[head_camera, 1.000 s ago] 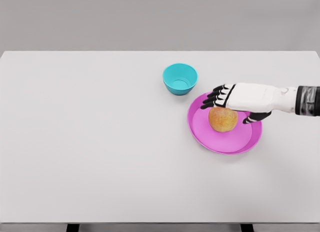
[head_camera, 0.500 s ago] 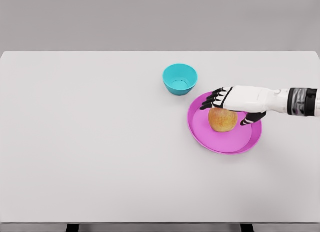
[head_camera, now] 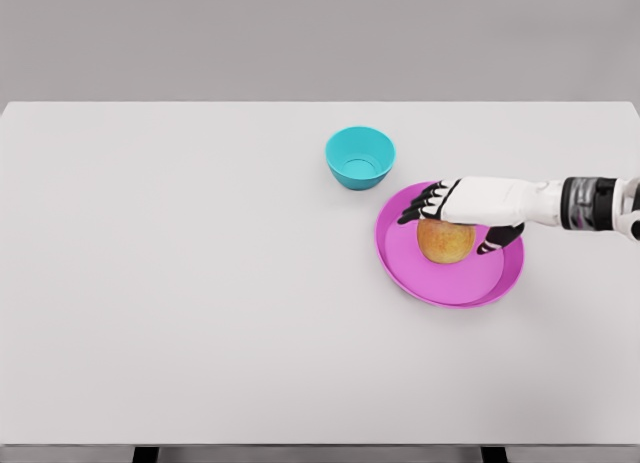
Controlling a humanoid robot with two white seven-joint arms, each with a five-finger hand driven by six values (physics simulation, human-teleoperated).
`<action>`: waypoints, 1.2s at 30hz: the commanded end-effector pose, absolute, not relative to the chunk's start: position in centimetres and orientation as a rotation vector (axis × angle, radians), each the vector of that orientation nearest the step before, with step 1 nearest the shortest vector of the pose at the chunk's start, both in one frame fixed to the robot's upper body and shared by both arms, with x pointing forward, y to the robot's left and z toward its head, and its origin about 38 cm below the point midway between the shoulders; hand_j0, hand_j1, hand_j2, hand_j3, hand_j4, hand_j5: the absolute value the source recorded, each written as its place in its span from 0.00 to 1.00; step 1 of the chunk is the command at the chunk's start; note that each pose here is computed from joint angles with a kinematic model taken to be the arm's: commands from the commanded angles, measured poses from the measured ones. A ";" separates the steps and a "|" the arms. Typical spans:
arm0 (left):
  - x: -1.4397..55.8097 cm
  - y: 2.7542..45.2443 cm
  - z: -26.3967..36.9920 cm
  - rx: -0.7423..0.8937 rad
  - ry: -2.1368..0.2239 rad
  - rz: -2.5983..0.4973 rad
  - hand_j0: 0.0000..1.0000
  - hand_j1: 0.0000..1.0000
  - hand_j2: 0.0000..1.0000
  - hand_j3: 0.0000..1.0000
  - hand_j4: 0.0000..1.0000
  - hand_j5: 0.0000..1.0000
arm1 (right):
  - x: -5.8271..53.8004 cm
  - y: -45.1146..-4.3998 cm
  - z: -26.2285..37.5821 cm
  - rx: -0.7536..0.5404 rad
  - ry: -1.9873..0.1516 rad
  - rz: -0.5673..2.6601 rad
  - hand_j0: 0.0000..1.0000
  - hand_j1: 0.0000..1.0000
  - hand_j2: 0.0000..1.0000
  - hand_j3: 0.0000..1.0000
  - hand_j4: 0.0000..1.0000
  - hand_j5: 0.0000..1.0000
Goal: Put the apple from the pink plate into the blue bowl with your right arm
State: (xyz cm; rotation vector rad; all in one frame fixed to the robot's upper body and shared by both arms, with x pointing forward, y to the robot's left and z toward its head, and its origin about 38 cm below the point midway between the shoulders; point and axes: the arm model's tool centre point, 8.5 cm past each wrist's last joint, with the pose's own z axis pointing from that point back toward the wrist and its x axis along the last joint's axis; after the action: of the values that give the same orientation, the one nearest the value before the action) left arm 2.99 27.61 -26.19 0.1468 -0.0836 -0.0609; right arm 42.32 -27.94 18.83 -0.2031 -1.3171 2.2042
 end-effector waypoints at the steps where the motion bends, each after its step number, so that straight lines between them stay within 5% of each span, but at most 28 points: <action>1: 3.0 27.6 -26.2 0.147 -0.084 -0.061 1.00 1.00 1.00 1.00 1.00 1.00 | 42.3 -27.8 18.5 -0.190 -1.317 2.197 1.00 1.00 1.00 1.00 1.00 1.00; 22: 3.0 27.6 -26.2 0.147 -0.084 -0.061 1.00 1.00 1.00 1.00 1.00 1.00 | 42.7 -28.0 16.8 -0.162 -1.265 2.188 1.00 1.00 1.00 1.00 1.00 1.00; 23: 3.0 27.6 -26.2 0.147 -0.084 -0.061 1.00 1.00 1.00 1.00 1.00 1.00 | 42.7 -28.1 16.8 -0.163 -1.263 2.186 0.98 0.98 0.98 0.98 0.98 0.98; 25: 3.0 27.6 -26.2 0.147 -0.084 -0.061 1.00 1.00 1.00 1.00 1.00 1.00 | 42.7 -28.2 16.7 -0.163 -1.260 2.184 0.65 0.65 0.65 0.65 0.65 0.65; 27: 3.0 27.6 -26.2 0.147 -0.084 -0.061 1.00 1.00 1.00 1.00 1.00 1.00 | 42.7 -28.2 16.7 -0.163 -1.260 2.184 0.53 0.53 0.53 0.53 0.53 0.53; 36: 3.0 27.6 -26.2 0.147 -0.084 -0.061 1.00 1.00 1.00 1.00 1.00 1.00 | 43.1 -28.3 17.2 -0.179 -1.265 2.181 0.47 0.47 0.47 0.47 0.47 0.47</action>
State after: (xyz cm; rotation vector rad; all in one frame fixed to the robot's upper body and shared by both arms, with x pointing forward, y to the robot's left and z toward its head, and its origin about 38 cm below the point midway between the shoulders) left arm 2.99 27.61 -26.19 0.1468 -0.0836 -0.0609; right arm 43.15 -28.27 17.29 -0.1838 -1.2645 2.1888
